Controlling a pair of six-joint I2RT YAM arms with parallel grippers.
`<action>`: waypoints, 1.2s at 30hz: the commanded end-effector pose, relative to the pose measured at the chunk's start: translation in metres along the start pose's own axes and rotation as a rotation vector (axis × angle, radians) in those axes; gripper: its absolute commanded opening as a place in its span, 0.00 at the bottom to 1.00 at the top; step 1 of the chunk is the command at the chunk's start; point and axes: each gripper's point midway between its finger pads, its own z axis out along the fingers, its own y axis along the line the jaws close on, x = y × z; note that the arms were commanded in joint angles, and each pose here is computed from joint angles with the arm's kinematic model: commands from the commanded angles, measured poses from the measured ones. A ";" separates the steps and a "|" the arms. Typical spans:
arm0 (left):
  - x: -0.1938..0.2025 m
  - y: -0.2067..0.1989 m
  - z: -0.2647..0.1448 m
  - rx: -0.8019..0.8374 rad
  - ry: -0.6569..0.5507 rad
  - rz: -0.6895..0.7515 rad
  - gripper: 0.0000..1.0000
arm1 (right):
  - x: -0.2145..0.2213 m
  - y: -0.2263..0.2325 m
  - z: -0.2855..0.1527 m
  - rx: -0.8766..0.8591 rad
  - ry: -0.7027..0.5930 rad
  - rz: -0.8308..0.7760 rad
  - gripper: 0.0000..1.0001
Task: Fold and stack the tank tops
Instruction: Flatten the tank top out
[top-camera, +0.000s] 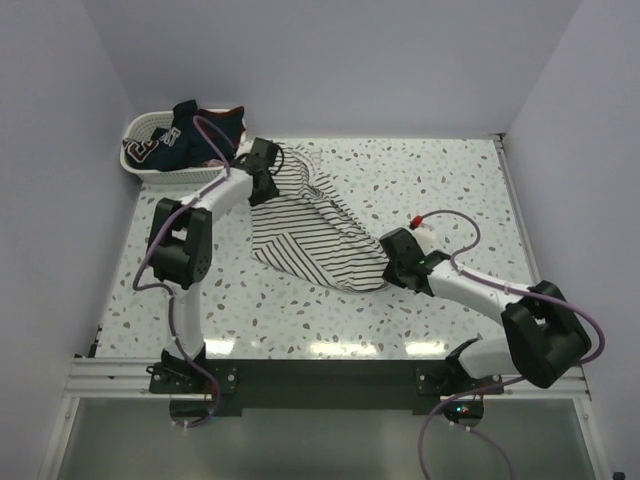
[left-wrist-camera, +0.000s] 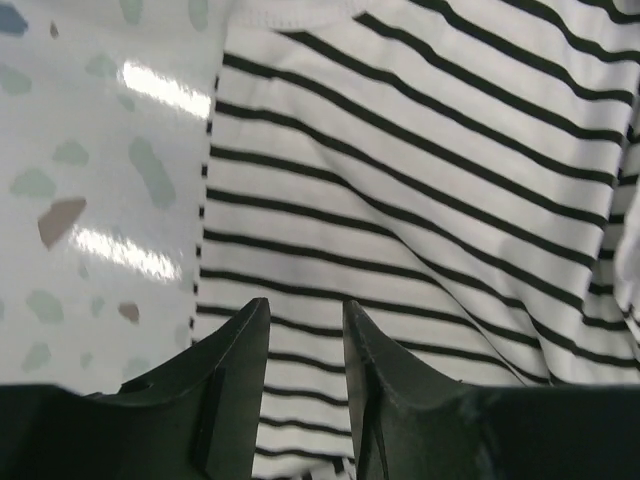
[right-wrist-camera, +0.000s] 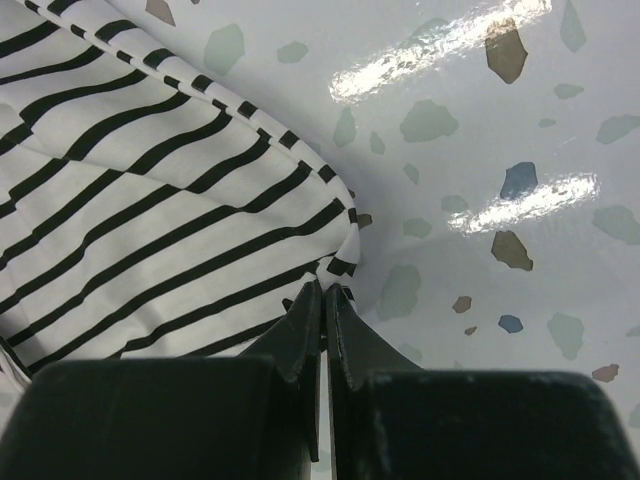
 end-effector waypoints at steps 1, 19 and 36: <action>0.010 -0.004 -0.040 -0.048 -0.020 -0.133 0.40 | -0.022 0.016 0.000 -0.022 -0.074 0.006 0.00; 0.097 -0.001 -0.047 -0.202 0.237 -0.293 0.35 | -0.012 0.015 0.014 -0.013 -0.045 -0.017 0.00; 0.112 -0.019 -0.055 -0.116 0.273 -0.245 0.35 | -0.005 0.014 0.020 -0.005 -0.024 -0.026 0.00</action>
